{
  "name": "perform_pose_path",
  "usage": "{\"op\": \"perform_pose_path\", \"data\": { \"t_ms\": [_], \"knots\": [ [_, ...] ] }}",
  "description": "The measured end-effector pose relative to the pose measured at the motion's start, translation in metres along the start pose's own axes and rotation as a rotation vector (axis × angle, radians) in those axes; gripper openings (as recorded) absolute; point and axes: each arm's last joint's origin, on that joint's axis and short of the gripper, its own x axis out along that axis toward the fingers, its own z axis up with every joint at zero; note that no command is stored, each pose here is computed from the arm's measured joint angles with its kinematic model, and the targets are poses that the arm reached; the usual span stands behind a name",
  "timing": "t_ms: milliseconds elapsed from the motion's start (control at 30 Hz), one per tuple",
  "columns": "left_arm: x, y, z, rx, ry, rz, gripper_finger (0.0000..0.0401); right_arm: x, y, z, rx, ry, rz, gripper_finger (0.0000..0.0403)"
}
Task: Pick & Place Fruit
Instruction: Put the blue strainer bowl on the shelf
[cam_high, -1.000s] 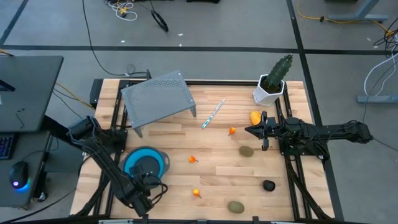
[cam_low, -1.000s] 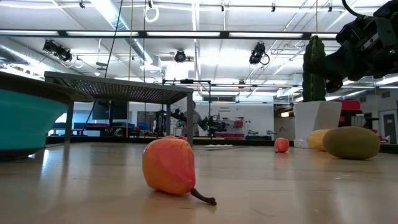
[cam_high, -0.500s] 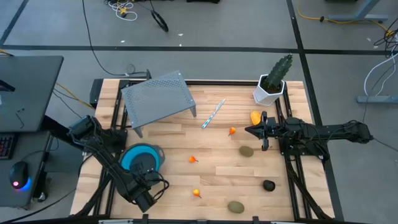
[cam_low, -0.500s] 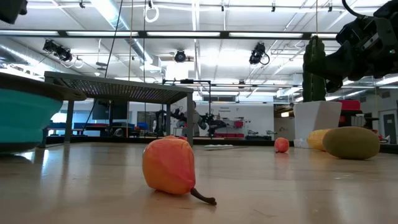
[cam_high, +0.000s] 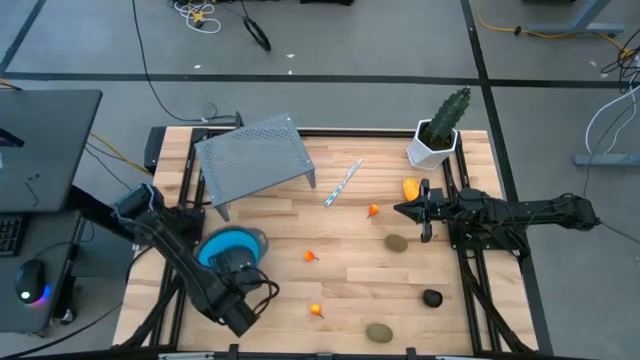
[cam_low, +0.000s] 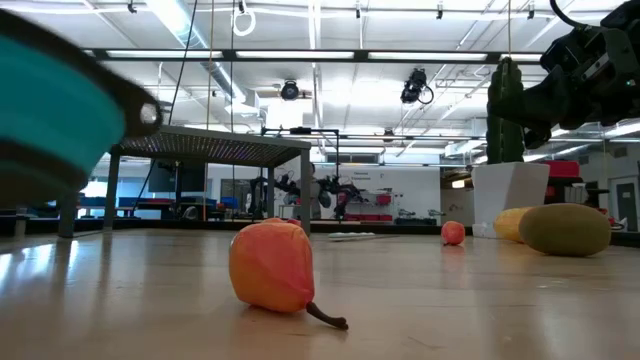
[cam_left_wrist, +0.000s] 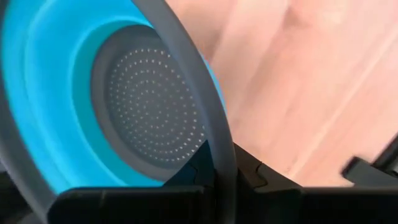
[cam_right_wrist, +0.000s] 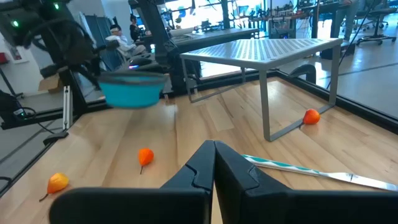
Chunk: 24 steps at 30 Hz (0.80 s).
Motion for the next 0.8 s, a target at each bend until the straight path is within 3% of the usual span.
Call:
{"op": "perform_pose_path", "data": {
  "t_ms": [233, 433, 800],
  "knots": [
    [-0.038, 0.013, 0.008, -0.006, -0.054, 0.063, 0.0015, 0.000, 0.000, 0.000, 0.000, 0.000, 0.000, 0.0013],
    [-0.063, 0.017, 0.024, 0.049, -0.189, 0.031, 0.0016, 0.000, 0.000, 0.000, 0.000, 0.000, 0.000, 0.0013],
    [-0.080, 0.036, 0.058, 0.177, -0.353, 0.116, 0.0017, 0.000, 0.000, 0.000, 0.000, -0.001, 0.000, 0.0013]
  ]
}}
